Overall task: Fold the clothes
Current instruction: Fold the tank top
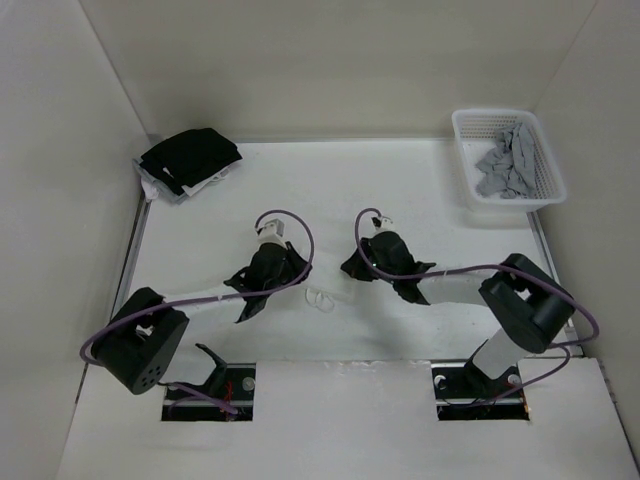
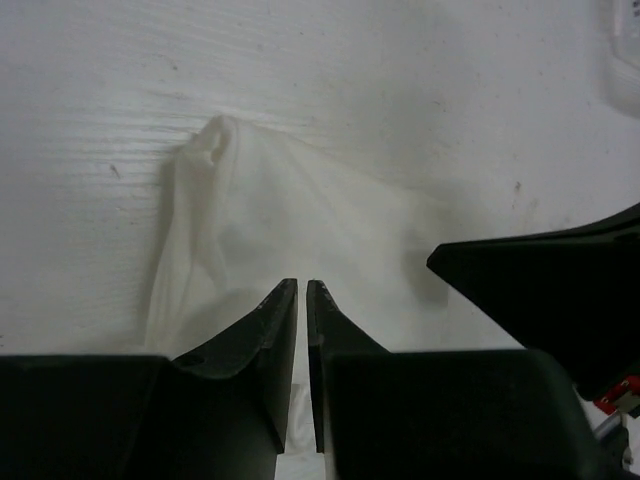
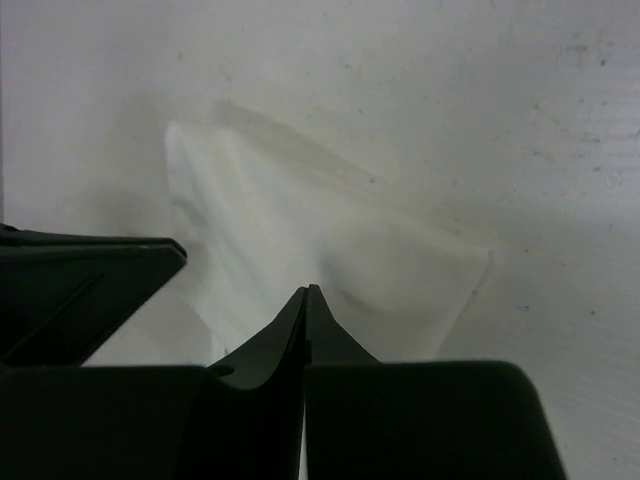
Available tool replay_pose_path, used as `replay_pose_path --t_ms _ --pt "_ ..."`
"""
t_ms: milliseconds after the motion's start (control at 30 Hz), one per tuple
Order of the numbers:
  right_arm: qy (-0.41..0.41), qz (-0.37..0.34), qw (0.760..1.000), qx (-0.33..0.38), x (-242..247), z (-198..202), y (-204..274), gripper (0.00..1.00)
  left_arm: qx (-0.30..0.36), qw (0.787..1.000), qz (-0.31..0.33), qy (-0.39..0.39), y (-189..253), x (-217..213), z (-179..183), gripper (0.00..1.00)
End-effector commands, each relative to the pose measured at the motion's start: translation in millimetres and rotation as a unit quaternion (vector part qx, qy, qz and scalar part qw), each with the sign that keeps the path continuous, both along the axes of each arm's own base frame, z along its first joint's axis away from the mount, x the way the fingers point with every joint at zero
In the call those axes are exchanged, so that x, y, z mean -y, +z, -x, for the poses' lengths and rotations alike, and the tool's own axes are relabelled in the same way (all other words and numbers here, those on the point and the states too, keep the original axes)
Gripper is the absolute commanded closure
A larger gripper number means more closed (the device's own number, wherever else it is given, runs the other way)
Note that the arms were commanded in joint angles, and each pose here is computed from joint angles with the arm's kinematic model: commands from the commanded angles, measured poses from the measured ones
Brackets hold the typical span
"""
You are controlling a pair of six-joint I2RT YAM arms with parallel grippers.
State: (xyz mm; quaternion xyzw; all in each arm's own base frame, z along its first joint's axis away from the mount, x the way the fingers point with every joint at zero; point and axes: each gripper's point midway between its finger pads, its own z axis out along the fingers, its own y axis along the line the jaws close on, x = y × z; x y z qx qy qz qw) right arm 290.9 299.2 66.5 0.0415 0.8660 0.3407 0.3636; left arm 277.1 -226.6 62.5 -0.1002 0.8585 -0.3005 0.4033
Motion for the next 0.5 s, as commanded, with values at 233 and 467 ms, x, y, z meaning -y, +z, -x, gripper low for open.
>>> replay_pose_path --t_ms 233,467 --pt "-0.018 -0.036 0.999 -0.004 -7 -9 -12 0.97 0.001 0.999 0.008 0.05 -17 -35 -11 0.85" --pt "-0.021 -0.038 0.999 0.002 -5 -11 -5 0.95 0.001 0.997 -0.002 0.072 -21 -58 -7 0.83"
